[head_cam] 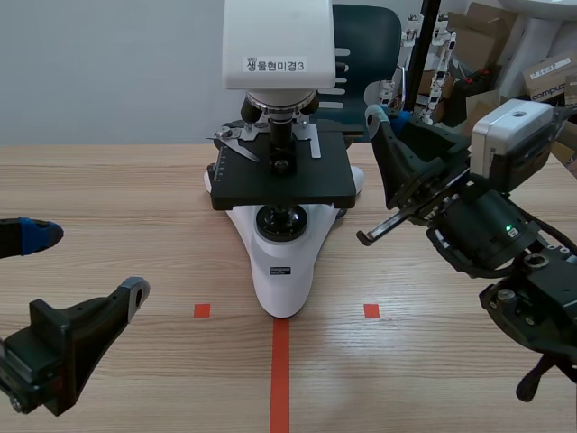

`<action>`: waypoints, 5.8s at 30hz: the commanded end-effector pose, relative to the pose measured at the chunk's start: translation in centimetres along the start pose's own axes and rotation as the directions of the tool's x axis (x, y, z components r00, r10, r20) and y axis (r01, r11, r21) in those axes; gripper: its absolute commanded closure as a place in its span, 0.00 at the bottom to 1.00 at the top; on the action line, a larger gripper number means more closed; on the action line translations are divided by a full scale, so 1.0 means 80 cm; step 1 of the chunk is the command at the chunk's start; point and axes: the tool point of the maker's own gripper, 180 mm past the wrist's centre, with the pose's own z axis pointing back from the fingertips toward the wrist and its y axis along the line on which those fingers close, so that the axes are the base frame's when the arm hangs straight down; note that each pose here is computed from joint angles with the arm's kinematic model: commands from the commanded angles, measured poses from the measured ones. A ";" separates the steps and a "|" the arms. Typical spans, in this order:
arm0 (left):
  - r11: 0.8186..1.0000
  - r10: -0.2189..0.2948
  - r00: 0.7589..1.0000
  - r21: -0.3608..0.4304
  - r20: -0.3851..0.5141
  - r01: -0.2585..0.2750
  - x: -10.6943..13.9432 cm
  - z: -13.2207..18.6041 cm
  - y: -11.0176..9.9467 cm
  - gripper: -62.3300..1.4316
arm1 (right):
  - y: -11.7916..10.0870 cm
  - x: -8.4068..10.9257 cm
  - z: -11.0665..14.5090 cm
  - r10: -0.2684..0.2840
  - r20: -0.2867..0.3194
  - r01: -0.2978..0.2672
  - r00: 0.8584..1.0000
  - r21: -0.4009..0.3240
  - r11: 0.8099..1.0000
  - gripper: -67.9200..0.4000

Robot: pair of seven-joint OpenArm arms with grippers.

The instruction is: Point at the revolving nosepiece

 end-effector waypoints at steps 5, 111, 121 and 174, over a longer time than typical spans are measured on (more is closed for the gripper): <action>1.000 0.000 1.000 0.001 0.024 0.000 0.009 0.000 0.000 0.00 | 0.006 0.010 -0.011 -0.005 0.037 0.004 0.999 0.026 1.000 0.98; 1.000 0.000 1.000 0.001 0.024 0.000 0.009 0.000 0.000 0.00 | 0.006 -0.001 -0.012 -0.003 -0.010 0.003 1.000 0.028 1.000 0.98; 1.000 0.000 1.000 0.001 0.024 0.000 0.009 0.000 0.000 0.00 | 0.006 -0.001 -0.012 -0.003 -0.010 0.003 1.000 0.027 1.000 0.98; 1.000 0.000 1.000 0.001 0.027 0.000 0.009 0.000 0.000 0.00 | -0.008 0.020 0.092 0.060 -0.408 0.014 0.911 0.176 0.984 0.34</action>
